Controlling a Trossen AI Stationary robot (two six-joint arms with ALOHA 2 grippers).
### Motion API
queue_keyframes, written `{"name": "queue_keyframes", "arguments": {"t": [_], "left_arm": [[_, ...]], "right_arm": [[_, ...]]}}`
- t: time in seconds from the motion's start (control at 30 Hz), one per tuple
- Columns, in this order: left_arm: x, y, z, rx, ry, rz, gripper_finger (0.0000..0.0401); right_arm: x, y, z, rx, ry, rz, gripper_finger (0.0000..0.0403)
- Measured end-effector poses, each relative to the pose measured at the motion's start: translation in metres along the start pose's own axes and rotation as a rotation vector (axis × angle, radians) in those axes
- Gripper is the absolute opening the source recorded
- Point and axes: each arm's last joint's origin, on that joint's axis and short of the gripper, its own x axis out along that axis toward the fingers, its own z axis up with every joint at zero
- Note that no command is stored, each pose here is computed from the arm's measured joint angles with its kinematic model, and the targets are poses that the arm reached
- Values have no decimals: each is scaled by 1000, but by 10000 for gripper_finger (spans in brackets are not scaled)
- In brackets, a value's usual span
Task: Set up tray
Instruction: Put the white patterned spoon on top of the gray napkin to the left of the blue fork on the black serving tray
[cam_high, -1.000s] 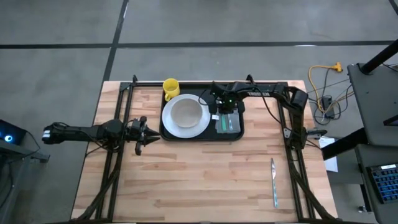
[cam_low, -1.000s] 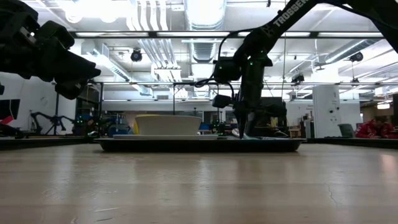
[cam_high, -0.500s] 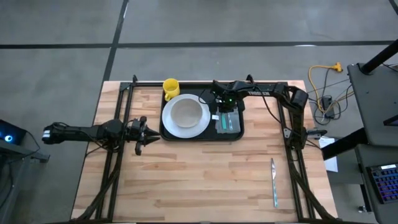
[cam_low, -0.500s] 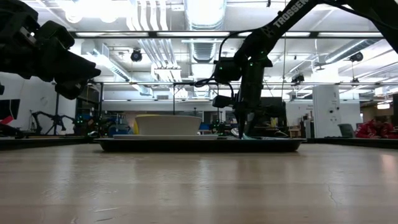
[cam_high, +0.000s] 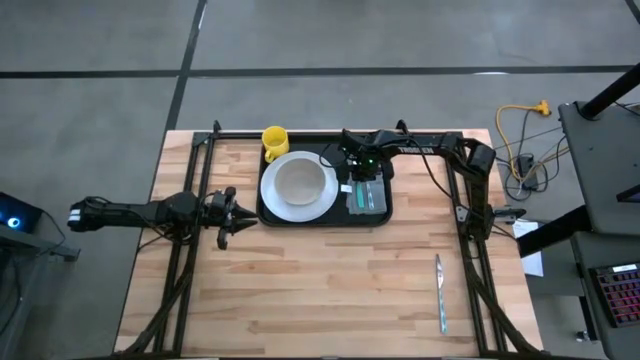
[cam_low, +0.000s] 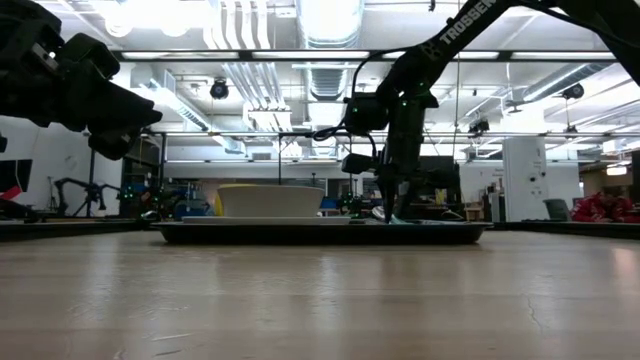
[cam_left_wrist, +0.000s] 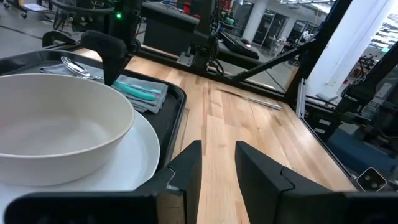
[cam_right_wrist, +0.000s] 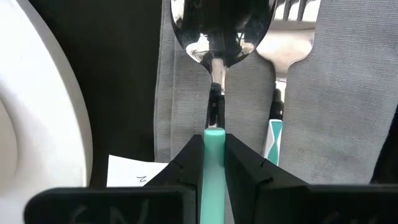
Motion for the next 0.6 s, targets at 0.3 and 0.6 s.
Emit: {"name": "queue_keyframes", "arguments": {"t": [0.3, 0.6], "left_arm": [[0, 0, 0, 0, 0, 0, 82], [0, 0, 0, 0, 0, 0, 82]], "right_arm": [[0, 0, 0, -2, 6, 3, 77], [0, 1, -1, -4, 40, 24, 112]]}}
